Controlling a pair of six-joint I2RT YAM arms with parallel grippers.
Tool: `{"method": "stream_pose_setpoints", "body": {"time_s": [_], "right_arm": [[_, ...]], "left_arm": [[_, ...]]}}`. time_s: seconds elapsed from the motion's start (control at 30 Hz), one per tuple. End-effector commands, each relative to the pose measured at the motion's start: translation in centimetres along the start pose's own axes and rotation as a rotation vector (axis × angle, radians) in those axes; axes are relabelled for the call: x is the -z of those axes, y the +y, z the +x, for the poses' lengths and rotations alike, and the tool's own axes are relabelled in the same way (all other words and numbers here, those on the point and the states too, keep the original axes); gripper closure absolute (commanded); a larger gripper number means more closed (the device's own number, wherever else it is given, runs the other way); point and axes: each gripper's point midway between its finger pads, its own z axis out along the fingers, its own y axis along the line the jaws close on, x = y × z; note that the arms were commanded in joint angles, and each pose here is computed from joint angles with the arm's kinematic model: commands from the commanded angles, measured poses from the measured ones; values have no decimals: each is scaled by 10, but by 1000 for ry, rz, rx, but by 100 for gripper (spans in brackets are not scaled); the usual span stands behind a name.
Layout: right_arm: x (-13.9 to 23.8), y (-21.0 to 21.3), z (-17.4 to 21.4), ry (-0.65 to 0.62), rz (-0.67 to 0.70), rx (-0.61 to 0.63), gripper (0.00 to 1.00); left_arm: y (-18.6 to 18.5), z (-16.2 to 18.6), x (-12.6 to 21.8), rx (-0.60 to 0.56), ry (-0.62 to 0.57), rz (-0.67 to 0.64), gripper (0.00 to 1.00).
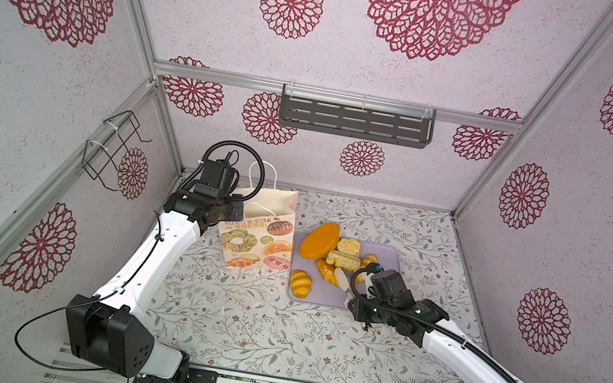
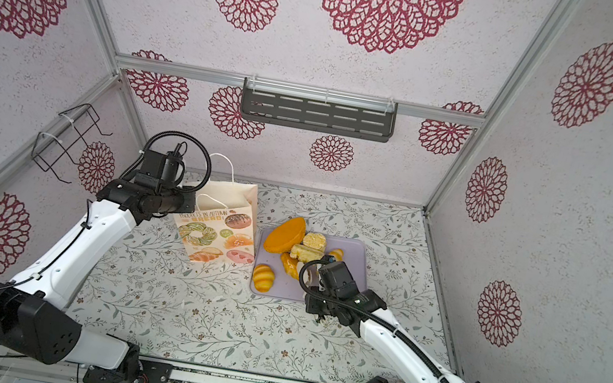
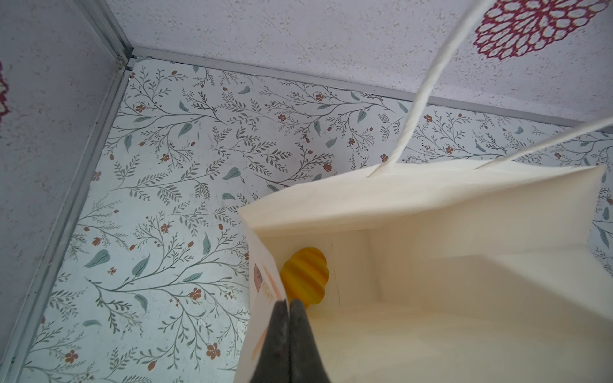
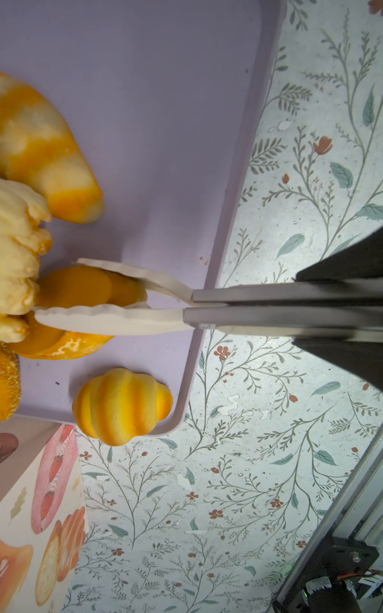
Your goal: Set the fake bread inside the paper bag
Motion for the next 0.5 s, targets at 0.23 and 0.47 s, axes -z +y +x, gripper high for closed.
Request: {"method": "stream_pose_setpoints", "body": {"time_s": [0.23, 0.47], "right_arm": [[25, 6, -13, -97, -50, -47, 100], [36, 13, -16, -121, -91, -63, 100]], "left_arm": [[-2, 4, 0, -24, 3, -5, 100], [-4, 4, -1, -31, 5, -5, 100]]}}
